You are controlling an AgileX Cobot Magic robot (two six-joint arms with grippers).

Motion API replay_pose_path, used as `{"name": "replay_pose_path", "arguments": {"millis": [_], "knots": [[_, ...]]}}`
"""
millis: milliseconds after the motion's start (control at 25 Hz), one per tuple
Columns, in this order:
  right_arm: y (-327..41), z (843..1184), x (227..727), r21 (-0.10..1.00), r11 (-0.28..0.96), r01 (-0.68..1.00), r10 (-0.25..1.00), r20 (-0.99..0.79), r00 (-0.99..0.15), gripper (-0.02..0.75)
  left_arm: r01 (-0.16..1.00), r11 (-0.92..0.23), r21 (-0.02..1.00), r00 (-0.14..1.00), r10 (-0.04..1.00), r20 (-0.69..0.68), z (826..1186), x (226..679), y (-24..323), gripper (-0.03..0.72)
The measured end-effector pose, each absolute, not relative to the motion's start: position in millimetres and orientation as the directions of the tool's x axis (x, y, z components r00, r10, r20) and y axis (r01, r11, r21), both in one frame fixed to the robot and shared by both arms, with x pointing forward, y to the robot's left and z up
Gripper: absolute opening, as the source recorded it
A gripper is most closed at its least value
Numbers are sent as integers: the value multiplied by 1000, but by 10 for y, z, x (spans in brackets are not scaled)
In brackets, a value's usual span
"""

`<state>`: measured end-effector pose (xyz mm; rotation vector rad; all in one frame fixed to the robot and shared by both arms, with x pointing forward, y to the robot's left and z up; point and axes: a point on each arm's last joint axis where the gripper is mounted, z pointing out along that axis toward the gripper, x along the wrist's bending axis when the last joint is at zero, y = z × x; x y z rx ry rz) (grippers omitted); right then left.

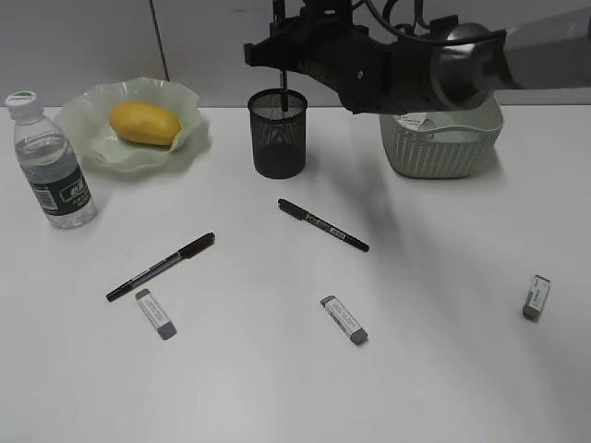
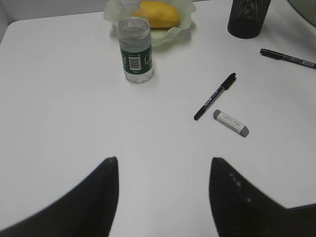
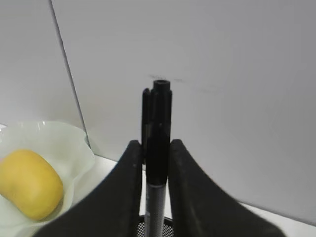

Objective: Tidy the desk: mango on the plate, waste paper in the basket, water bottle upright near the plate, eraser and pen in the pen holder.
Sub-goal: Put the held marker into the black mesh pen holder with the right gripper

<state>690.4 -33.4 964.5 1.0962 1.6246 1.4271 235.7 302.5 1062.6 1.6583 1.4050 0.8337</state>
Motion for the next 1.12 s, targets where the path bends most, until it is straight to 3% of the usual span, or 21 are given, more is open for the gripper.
{"name": "replay_pose_path", "arguments": {"millis": [160, 320, 400, 560, 760, 1120], "knots": [[-325, 9542, 6915, 988, 50, 149, 917, 14, -398, 221, 465, -72, 882, 169, 986, -8, 10626, 2357, 3025, 445], [-321, 9545, 6915, 989, 57, 138, 915, 4, -402, 429, 465, -72, 882, 169, 986, -8, 10626, 2357, 3025, 445], [-320, 9542, 6914, 988, 59, 140, 915, 2, -404, 489, 465, -72, 882, 169, 986, -8, 10626, 2357, 3025, 445], [-308, 9557, 6873, 970, 95, 222, 901, 11, -433, 516, 465, -72, 882, 169, 986, -8, 10626, 2357, 3025, 445], [-322, 9877, 6659, 893, 198, 404, 855, 44, -517, 521, 465, -72, 882, 169, 986, -8, 10626, 2357, 3025, 445], [-590, 10305, 6059, 548, 536, 642, 757, 25, -653, 512, 465, -72, 882, 169, 986, -8, 10626, 2357, 3025, 445]]}}
